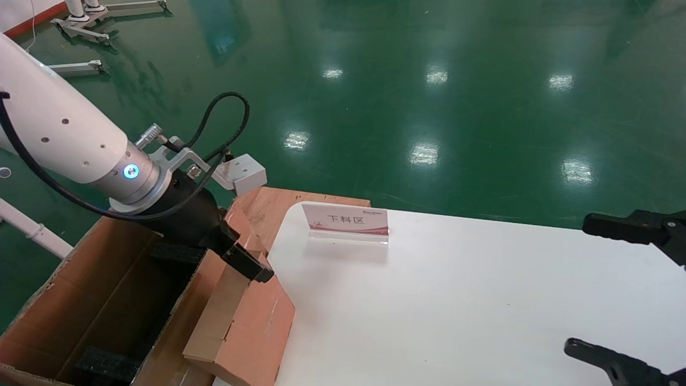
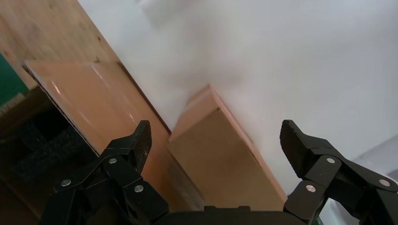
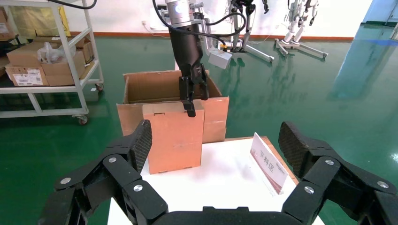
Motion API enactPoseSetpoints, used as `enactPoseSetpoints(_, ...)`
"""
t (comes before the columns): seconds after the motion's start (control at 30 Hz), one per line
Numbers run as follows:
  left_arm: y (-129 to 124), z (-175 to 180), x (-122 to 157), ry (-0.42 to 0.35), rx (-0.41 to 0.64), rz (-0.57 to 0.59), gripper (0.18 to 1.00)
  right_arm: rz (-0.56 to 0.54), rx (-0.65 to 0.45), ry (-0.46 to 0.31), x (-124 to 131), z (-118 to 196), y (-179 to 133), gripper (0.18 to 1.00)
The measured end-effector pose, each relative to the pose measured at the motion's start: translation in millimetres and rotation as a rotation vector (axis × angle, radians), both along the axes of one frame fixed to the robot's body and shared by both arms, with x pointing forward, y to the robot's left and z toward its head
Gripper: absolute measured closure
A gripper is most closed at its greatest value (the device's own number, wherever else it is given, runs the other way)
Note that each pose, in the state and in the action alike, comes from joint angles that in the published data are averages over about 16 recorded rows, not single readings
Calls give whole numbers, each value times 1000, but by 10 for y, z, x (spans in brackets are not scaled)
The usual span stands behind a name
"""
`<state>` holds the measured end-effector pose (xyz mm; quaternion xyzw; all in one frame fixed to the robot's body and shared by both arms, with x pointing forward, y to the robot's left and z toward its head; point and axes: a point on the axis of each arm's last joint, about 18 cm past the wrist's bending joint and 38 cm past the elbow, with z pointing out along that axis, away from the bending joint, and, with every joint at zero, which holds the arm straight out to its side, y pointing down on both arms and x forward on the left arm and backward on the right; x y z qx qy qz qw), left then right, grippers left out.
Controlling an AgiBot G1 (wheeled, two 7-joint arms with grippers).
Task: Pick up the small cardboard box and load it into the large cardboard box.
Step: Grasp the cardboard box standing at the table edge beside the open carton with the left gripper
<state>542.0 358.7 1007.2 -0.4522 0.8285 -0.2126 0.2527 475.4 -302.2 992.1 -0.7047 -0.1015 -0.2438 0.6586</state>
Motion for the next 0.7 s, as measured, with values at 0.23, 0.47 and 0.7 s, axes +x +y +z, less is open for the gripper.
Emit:
enactPoseSetpoints(0.23,15,6,-61,31,3,21,184,0,0,0,0,0,0,178)
enactPoseSetpoints(0.47,14,-26,-141,74,-4,18,184,0,0,0,0,0,0,178)
enactPoseSetpoints(0.7,40,-80,-224,121,-9,18,184,0,0,0,0,0,0,178)
